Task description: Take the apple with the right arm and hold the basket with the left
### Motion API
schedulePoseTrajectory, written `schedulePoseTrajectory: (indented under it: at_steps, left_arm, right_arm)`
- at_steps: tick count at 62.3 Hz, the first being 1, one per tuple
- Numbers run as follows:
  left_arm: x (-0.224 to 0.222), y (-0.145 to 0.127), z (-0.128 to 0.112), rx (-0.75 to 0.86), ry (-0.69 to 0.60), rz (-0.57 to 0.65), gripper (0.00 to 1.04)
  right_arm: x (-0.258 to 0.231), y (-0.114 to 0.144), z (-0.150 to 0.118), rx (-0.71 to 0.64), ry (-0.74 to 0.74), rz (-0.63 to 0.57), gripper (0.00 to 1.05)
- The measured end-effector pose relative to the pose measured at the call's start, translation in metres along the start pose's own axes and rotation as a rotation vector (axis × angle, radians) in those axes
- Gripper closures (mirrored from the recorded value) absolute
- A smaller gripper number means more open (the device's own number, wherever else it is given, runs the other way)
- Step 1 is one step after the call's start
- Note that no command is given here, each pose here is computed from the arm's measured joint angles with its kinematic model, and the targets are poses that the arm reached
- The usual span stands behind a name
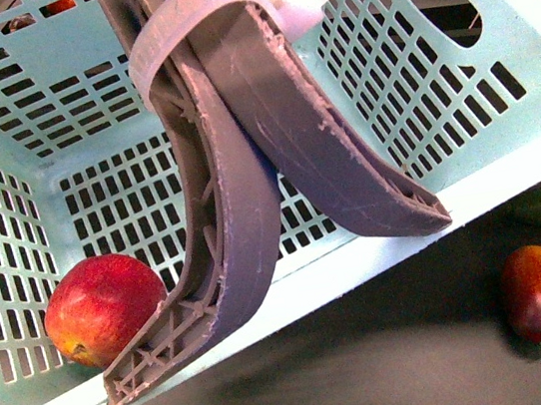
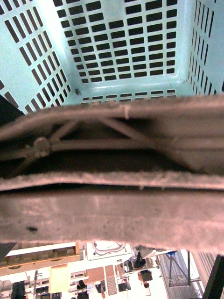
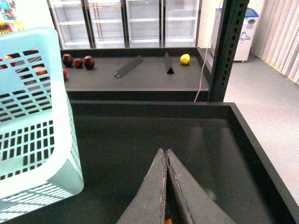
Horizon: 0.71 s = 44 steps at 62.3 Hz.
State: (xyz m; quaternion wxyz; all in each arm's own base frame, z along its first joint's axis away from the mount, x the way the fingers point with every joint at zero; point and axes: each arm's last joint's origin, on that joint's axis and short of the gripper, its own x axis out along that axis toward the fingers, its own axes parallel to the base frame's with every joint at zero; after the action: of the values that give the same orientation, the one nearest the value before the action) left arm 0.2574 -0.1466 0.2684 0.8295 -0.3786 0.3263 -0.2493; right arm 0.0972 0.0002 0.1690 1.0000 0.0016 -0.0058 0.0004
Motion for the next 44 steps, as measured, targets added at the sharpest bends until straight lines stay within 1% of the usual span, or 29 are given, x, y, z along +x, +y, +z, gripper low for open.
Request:
schedulePoseTrajectory:
  at_steps: [7,11,19,21,24,28,32,35,42,44]
  left_arm:
    - [0.0,0.0,0.0,-0.005,0.0,0.0,0.9]
    - [0.0,0.0,0.0,-0.001,0.0,0.0,0.9]
    - [0.0,-0.0001,0.0,-0.004,0.0,-0.001,0.9]
    - [0.0,-0.0001,0.0,-0.004,0.0,-0.001,0.9]
    - [0.0,-0.0001,0.0,-0.002,0.0,-0.001,0.9]
    - [0.0,-0.0001,0.0,-0.002,0.0,-0.001,0.9]
    - [0.0,-0.0001,0.0,-0.003,0.0,-0.001,0.9]
    - [0.0,-0.0001,0.0,-0.003,0.0,-0.001,0.9]
    - [0.0,-0.0001,0.0,-0.002,0.0,-0.001,0.9]
    - [0.0,-0.0001,0.0,-0.002,0.0,-0.001,0.9]
  right_arm:
    - [-0.0001,0.0,0.0001,0.0,-0.001,0.0,1.03]
    - [-0.0002,0.0,0.0001,0.0,-0.002,0.0,0.9]
    - [-0.0002,0.0,0.0001,0.0,-0.002,0.0,0.69]
    - [-0.0002,0.0,0.0001,0.0,-0.002,0.0,0.66]
    - [-0.0002,0.0,0.0001,0.0,-0.002,0.0,0.57]
    - [-0.0002,0.0,0.0001,0.0,-0.002,0.0,0.48]
    - [-0.0002,0.0,0.0001,0.0,-0.002,0.0,0.32]
    - [-0.0002,0.0,0.0001,0.0,-0.002,0.0,0.24]
    - [-0.0002,0.0,0.0001,0.0,-0.002,0.0,0.08]
    - [-0.0002,0.0,0.0001,0.0,-0.002,0.0,0.08]
